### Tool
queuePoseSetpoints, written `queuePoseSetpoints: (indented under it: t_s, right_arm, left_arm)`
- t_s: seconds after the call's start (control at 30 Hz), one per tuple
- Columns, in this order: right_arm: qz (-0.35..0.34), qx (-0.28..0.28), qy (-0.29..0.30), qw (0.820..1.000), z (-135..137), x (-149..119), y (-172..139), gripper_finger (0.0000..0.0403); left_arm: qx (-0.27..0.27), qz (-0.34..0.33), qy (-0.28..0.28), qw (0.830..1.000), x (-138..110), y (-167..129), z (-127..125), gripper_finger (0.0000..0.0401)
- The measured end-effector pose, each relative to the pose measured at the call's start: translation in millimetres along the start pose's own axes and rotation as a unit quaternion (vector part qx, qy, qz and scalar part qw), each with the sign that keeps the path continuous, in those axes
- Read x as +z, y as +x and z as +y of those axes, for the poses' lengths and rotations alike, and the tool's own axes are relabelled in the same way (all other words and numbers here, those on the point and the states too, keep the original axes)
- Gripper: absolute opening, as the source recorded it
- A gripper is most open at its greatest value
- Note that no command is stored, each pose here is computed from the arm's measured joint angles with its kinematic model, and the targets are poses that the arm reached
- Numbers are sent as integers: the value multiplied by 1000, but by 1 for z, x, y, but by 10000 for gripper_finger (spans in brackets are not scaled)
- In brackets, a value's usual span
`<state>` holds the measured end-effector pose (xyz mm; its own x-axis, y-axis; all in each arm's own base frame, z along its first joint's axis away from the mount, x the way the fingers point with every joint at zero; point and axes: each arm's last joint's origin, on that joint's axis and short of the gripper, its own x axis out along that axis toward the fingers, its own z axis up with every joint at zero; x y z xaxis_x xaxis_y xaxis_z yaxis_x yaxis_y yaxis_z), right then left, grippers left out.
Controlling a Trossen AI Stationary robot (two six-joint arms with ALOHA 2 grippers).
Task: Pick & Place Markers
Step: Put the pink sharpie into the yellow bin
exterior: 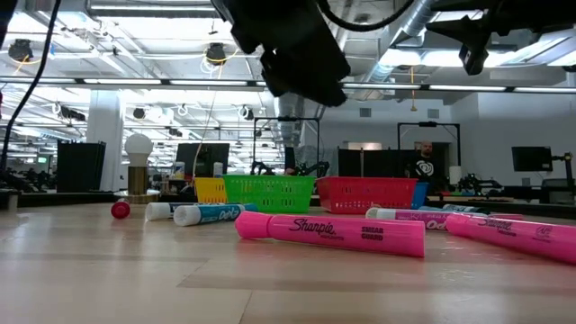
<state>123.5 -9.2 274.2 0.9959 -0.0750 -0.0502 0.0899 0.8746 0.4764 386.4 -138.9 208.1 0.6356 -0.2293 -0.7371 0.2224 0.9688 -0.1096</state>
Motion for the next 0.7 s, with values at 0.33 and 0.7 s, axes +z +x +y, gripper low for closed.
queuePoseSetpoints:
  t_s: [0.33, 0.7]
  right_arm:
    - [0, 0, 0, 1000, 0, 0, 0, 111]
    - [0, 0, 0, 1000, 0, 0, 0, 111]
  left_arm:
    - [-7, 44, 37, 998, -21, 35, -8, 204]
    - [-29, 43, 38, 998, -25, 48, -8, 204]
